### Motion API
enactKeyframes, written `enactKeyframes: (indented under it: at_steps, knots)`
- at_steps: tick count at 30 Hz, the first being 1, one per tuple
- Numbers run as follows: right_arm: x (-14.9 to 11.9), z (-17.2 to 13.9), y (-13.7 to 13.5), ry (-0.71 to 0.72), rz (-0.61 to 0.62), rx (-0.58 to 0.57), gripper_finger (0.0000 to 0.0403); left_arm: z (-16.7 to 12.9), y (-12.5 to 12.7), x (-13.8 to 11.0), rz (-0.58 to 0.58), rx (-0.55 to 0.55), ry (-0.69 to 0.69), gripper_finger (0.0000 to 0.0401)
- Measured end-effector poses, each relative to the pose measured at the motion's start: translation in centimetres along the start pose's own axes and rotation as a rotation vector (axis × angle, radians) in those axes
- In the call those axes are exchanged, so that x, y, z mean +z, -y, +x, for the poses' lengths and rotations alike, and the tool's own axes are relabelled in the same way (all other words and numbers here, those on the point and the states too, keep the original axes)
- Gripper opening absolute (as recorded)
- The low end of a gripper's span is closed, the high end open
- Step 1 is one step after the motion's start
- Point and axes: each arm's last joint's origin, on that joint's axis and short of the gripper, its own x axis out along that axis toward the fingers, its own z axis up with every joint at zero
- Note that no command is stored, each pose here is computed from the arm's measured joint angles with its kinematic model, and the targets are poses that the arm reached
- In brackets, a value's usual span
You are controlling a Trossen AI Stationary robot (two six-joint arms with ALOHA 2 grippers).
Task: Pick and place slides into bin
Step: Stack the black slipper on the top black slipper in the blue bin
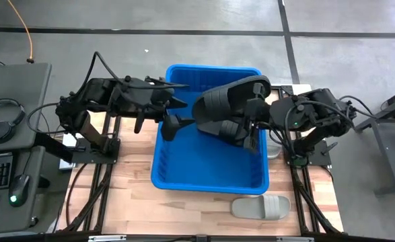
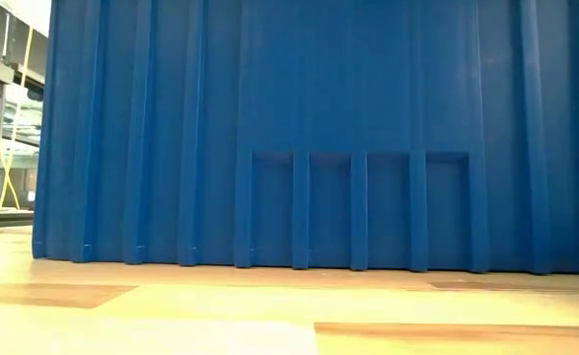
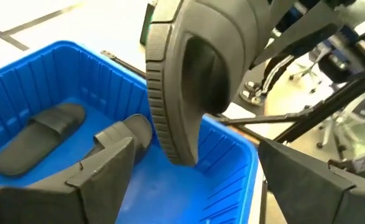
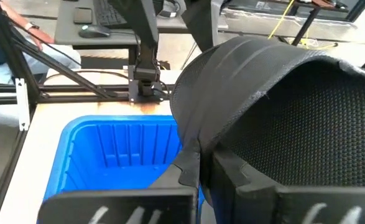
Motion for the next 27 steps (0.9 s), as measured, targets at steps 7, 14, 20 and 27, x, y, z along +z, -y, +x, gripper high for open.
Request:
enactKeyframes:
  at_steps: [7, 14, 20, 27]
  knots:
    - [0.15, 0.37, -0.37, 0.008, -0.018, 0.026, 0.0, 0.02, -0.25, -0.4, 0.086, 0.028, -0.04, 0.0362]
    - [0.32, 0.19, -0.69, 0.029, -0.048, 0.036, 0.0, 0.06, -0.95, -0.77, 0.111, 0.085, -0.086, 0.0363]
    - [0.32, 0.19, -0.78, 0.028, -0.056, 0.07, 0.0, 0.1, -0.71, -0.46, 0.111, 0.059, -0.057, 0.0358]
    - [0.47, 0.41, -1.03, 0.038, -0.085, 0.099, 0.0, 0.84, 0.02, -0.19, 0.108, -0.052, -0.057, 0.0351]
